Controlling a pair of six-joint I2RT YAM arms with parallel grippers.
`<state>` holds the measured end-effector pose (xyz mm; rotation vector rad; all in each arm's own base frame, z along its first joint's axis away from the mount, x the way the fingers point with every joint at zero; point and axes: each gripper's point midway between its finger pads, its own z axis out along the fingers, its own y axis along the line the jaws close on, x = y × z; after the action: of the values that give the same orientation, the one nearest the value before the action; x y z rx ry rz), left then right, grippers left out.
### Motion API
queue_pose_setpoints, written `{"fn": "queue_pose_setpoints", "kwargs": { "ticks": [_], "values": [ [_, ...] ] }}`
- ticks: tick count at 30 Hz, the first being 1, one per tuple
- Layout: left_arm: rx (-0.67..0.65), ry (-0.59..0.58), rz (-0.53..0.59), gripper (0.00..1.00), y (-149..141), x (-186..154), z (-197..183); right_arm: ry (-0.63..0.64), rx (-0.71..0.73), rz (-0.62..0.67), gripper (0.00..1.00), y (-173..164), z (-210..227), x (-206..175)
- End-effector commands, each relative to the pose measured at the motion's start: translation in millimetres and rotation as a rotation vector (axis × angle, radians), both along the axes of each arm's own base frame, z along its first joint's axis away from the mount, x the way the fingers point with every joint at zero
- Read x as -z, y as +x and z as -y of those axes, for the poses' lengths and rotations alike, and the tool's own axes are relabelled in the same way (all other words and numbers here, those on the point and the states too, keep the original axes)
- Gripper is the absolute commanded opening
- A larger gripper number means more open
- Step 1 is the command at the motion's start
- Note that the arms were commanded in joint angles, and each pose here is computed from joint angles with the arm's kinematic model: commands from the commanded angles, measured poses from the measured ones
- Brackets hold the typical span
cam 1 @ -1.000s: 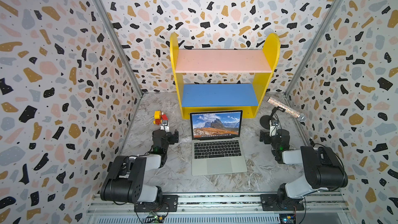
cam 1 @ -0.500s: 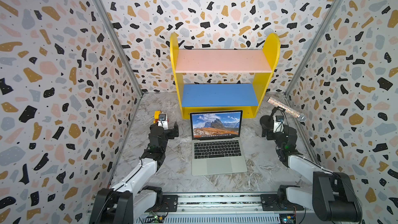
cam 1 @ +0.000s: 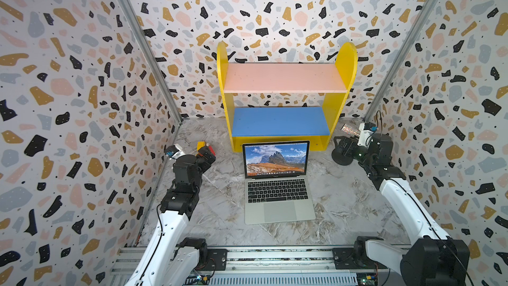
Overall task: Close the laptop lid and set it aside
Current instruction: Close the lid of the laptop.
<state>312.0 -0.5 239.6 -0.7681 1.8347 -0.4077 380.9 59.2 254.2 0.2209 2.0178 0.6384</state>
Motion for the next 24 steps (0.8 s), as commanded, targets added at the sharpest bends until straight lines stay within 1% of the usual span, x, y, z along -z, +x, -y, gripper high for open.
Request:
{"fn": "queue_pose_setpoints", "kwargs": {
  "ticks": [1,3,4,6,10,13,17,20,24],
  "values": [
    [0.127,-0.146,-0.080,1.00,-17,14,30,0.291,-0.180,-0.183,0.92,-11,-45,8],
    [0.206,-0.179,-0.075,1.00,-24,20,47,0.339,-0.236,-0.241,0.84,-9,-57,7],
    [0.229,-0.177,-0.088,1.00,-30,26,53,0.330,-0.244,-0.274,0.83,-9,-61,10],
    [0.265,-0.163,-0.114,1.00,-41,38,62,0.280,-0.255,-0.299,0.82,-10,-68,10],
    [0.320,-0.148,-0.182,1.00,-63,65,73,0.207,-0.288,-0.296,0.77,-13,-87,1],
    [0.369,-0.177,-0.224,1.00,-77,85,87,0.189,-0.310,-0.312,0.71,-13,-100,-7],
    [0.446,-0.193,-0.279,1.00,-97,107,111,0.168,-0.371,-0.319,0.59,-11,-125,-23],
    [0.502,-0.182,-0.312,1.00,-111,119,128,0.109,-0.415,-0.318,0.48,-11,-145,-33],
    [0.577,-0.209,-0.346,1.00,-126,133,152,0.039,-0.454,-0.313,0.39,-6,-169,-39]
  ]
}}
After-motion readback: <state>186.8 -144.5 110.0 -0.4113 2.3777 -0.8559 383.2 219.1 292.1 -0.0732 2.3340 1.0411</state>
